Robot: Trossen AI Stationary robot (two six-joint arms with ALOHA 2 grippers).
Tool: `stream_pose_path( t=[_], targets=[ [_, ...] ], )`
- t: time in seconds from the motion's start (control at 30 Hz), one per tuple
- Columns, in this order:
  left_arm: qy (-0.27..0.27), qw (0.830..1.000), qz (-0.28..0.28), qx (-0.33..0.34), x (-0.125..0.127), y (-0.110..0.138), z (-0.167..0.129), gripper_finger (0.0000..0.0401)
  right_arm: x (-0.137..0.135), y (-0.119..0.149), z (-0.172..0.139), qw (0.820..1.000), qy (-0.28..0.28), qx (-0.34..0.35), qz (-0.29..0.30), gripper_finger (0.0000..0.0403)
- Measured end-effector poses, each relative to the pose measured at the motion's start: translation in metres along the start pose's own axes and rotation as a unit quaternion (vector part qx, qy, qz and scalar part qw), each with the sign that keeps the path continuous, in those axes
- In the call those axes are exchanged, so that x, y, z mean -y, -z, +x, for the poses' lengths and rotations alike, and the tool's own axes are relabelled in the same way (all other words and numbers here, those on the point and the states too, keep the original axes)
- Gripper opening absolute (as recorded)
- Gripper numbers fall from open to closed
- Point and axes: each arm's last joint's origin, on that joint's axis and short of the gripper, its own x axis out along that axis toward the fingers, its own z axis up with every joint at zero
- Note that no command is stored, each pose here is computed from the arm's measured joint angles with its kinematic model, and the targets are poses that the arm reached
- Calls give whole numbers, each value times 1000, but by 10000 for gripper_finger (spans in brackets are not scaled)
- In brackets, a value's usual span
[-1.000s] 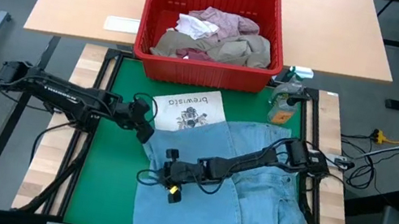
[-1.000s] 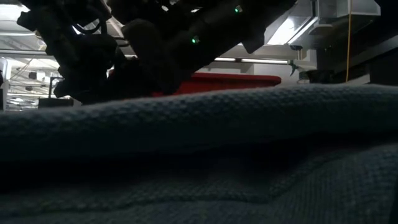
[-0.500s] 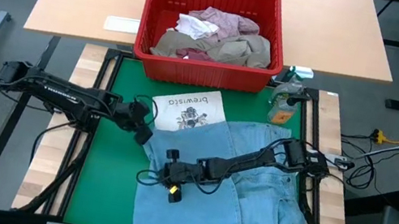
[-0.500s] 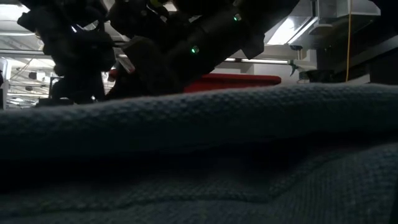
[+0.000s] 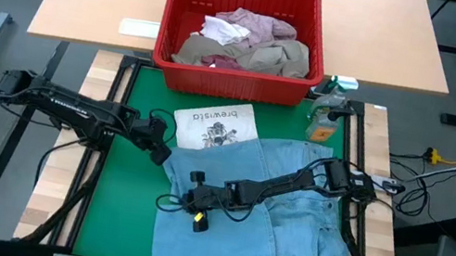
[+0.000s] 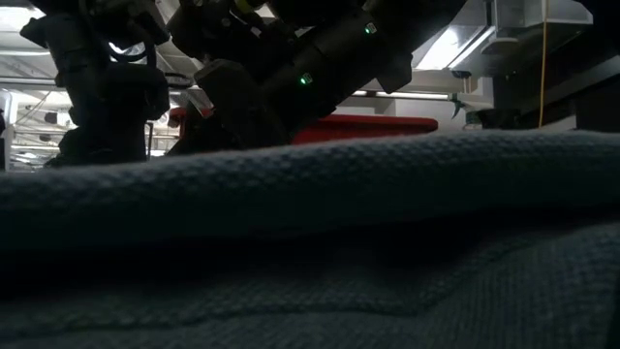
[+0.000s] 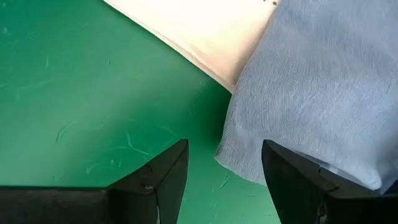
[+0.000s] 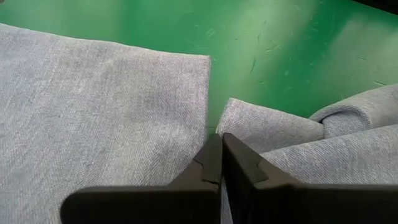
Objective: Fold laundry
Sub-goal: Fold the light blue pants
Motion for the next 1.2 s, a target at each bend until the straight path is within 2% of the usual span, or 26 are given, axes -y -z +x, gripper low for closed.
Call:
stream_pose_path(
  t=[0.3, 0.47, 0.6, 0.77, 0.8, 1.0, 1.2],
  targets=[
    [-19, 1000, 4, -12, 1, 0, 9, 196, 0, 0, 0, 1000, -1, 0, 0, 3],
    [-11, 999, 31, -7, 7, -3, 19, 187, 0, 0, 0, 1000, -1, 0, 0, 3],
    [-21, 999, 39, -19, 7, -2, 26, 138, 0, 0, 0, 1000, -1, 0, 0, 2],
    [-31, 999, 37, -13, 6, -3, 27, 24, -2, 0, 0, 1000, -26, 3, 0, 1],
    [-32, 999, 34, -8, 5, -4, 27, 13, -2, 0, 0, 999, -37, 5, 0, 1],
    [-46, 998, 48, 22, -3, -16, 23, 4, -4, 0, 0, 997, -79, 9, 0, 1],
    [-62, 990, 118, 53, -11, -31, 24, 4, -4, 0, 0, 996, -82, 11, -16, 0]
  ],
)
